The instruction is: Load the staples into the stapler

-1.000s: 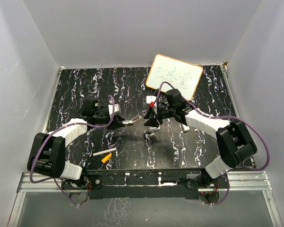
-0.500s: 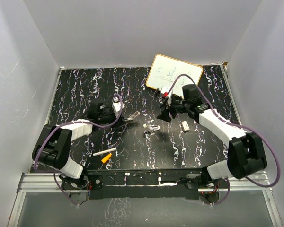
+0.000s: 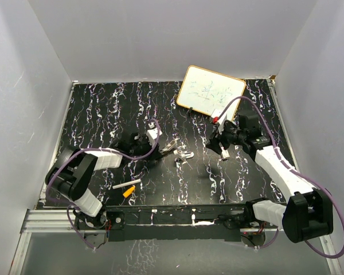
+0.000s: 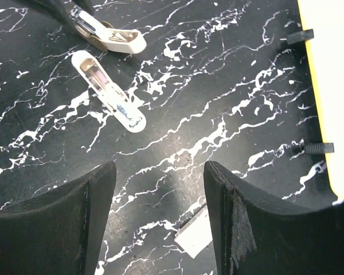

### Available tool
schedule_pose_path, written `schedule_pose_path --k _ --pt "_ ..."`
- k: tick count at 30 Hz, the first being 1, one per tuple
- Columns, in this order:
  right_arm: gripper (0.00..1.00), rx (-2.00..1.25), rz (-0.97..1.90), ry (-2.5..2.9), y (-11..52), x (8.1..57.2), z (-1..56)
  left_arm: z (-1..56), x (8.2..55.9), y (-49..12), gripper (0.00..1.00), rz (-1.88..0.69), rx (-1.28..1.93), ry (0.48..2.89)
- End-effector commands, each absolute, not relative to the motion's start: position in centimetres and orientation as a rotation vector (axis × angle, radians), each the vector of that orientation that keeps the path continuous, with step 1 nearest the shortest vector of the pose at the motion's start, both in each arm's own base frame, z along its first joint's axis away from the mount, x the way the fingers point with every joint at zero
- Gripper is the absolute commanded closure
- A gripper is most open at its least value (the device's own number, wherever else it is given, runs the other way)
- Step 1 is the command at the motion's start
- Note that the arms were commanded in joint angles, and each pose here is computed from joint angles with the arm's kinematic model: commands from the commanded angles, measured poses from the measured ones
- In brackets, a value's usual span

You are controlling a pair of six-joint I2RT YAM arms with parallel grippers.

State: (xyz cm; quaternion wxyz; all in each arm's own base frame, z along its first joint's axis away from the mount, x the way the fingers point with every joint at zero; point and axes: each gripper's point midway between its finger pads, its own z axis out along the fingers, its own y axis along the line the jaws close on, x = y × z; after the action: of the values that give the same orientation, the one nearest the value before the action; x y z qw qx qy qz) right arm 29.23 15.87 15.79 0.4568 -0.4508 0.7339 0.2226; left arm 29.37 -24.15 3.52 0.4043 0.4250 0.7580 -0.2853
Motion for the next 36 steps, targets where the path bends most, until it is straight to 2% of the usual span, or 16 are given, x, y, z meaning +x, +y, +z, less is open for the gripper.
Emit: schedule_pose_path --k 1,14,20,27,31,36 --pt "0.35 -1.076 0.506 1.764 14.8 29.8 17.4 2.8 28.7 -24.6 0.86 -0.713 1.058 1.936" --pt "0.33 -1.012 0.467 1.809 12.9 31.0 17.2 1.4 26.1 -24.5 0.45 -0.783 1.125 1.958" --pt "0.3 -0.954 0.352 1.894 11.0 32.3 16.3 1.9 24.2 -25.1 0.41 -0.889 1.179 1.919" --pt "0.28 -0.854 0.127 2.148 6.5 33.0 12.5 3.2 21.5 -25.8 0.4 -1.035 1.303 1.829" --pt "0.19 -0.845 0.066 2.255 5.1 32.2 10.4 4.1 21.1 -25.6 0.39 -1.035 1.333 1.779" --pt "0.16 -0.853 0.093 2.311 5.2 31.8 8.8 5.9 22.1 -25.7 0.36 -1.02 1.33 1.794"
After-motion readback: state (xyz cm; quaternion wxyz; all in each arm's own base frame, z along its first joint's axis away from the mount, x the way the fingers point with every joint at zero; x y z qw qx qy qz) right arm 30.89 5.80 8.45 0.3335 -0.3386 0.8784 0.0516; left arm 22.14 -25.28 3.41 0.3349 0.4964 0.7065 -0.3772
